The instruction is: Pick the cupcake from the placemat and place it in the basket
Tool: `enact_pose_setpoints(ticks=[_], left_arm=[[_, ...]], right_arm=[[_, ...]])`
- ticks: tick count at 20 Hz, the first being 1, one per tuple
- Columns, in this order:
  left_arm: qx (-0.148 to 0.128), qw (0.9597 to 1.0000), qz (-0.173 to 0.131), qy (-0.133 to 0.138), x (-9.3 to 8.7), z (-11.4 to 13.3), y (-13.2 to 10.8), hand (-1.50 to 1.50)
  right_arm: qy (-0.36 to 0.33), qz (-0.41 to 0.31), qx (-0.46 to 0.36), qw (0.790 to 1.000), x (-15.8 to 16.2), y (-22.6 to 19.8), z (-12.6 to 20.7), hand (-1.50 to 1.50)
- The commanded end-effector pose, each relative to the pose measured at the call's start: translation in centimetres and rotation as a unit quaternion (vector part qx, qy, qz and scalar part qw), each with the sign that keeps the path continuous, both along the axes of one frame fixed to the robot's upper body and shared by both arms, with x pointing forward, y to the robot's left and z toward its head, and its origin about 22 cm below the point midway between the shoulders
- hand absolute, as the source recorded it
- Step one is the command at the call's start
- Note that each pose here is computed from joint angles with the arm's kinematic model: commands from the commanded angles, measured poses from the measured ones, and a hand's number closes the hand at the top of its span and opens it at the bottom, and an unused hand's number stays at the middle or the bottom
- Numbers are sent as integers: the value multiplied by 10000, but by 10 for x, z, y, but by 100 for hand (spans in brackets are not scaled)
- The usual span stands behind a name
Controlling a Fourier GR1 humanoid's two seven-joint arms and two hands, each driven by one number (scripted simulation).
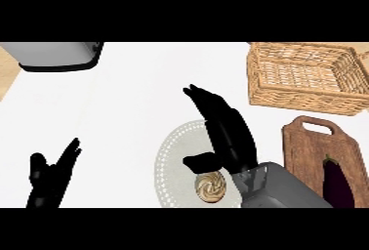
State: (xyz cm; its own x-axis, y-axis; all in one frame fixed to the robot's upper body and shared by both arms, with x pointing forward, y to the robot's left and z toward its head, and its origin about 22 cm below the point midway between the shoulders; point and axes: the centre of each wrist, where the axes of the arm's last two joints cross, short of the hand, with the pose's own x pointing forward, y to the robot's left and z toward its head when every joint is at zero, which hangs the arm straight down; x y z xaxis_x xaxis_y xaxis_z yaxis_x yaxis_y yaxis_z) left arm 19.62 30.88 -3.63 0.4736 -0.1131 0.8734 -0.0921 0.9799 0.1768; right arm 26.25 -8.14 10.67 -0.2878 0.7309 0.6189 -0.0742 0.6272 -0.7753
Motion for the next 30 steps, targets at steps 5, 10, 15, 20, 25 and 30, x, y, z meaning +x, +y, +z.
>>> enact_pose_setpoints(ticks=[5,10,15,20,25,30], left_arm=[[-119,9989,111,441,-15,-15,-2,0],[-134,9990,34,429,-15,-17,-10,0],[-173,9987,119,461,-13,-18,-9,0],[-103,9991,52,404,-6,-10,-8,0],[-131,9992,88,374,-5,-15,-8,0],[-280,9989,-91,362,-7,-17,-1,0]], right_arm=[[485,-286,-1839,9813,-20,-12,88,-150],[1312,29,-2475,9600,-31,-15,113,-150],[1590,9,-2726,9489,-36,-32,133,-150],[1769,82,-2780,9441,-51,-53,147,-150],[1982,88,-2499,9477,-74,-56,136,-150],[2044,3,-2288,9518,-67,-46,123,-150]])
